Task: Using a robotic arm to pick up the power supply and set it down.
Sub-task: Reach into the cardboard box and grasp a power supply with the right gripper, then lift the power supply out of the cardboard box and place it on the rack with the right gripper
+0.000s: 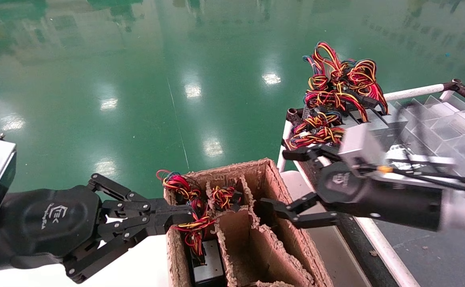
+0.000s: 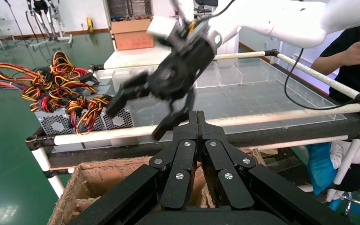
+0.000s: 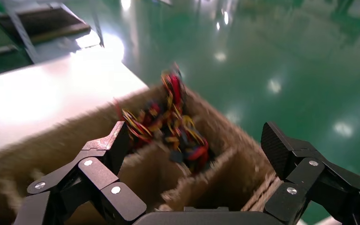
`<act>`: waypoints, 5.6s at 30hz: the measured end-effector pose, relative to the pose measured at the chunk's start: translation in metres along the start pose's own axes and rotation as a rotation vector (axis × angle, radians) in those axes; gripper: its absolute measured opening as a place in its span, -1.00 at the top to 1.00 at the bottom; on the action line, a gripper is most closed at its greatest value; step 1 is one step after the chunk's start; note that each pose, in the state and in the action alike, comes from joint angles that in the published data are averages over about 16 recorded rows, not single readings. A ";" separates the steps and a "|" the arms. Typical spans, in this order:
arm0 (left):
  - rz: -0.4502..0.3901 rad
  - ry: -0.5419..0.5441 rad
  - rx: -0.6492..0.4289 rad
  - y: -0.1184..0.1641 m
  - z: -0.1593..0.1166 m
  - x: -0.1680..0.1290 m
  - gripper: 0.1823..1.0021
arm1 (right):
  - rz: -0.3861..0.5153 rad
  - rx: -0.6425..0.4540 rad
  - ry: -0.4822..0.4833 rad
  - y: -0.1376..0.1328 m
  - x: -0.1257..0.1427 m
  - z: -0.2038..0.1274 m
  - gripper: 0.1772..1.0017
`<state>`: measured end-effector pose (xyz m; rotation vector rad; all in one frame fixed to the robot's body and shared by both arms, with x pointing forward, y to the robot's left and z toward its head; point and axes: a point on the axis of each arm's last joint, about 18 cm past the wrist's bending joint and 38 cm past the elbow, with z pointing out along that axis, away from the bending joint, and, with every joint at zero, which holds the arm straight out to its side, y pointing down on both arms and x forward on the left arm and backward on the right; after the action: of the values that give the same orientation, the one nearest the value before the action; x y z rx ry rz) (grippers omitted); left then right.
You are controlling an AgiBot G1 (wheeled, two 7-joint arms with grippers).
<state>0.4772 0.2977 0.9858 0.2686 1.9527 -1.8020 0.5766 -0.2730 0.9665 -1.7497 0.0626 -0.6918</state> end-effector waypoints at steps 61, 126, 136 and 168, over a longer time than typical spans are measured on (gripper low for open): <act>0.000 0.000 0.000 0.000 0.000 0.000 -0.98 | 0.037 -0.159 0.035 0.050 0.010 0.125 0.54; 0.000 0.000 0.000 0.000 0.000 0.000 -1.00 | 0.048 0.121 0.073 -0.026 0.042 0.063 0.89; 0.000 0.000 0.000 0.000 0.000 0.000 -1.00 | 0.014 0.182 0.083 -0.060 0.048 0.039 0.89; 0.000 0.000 0.000 0.000 0.000 0.000 -1.00 | -0.053 0.334 0.178 -0.173 0.081 -0.054 0.89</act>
<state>0.4772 0.2977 0.9858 0.2686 1.9527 -1.8020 0.5641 -0.2982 1.1633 -1.3722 0.0208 -0.8442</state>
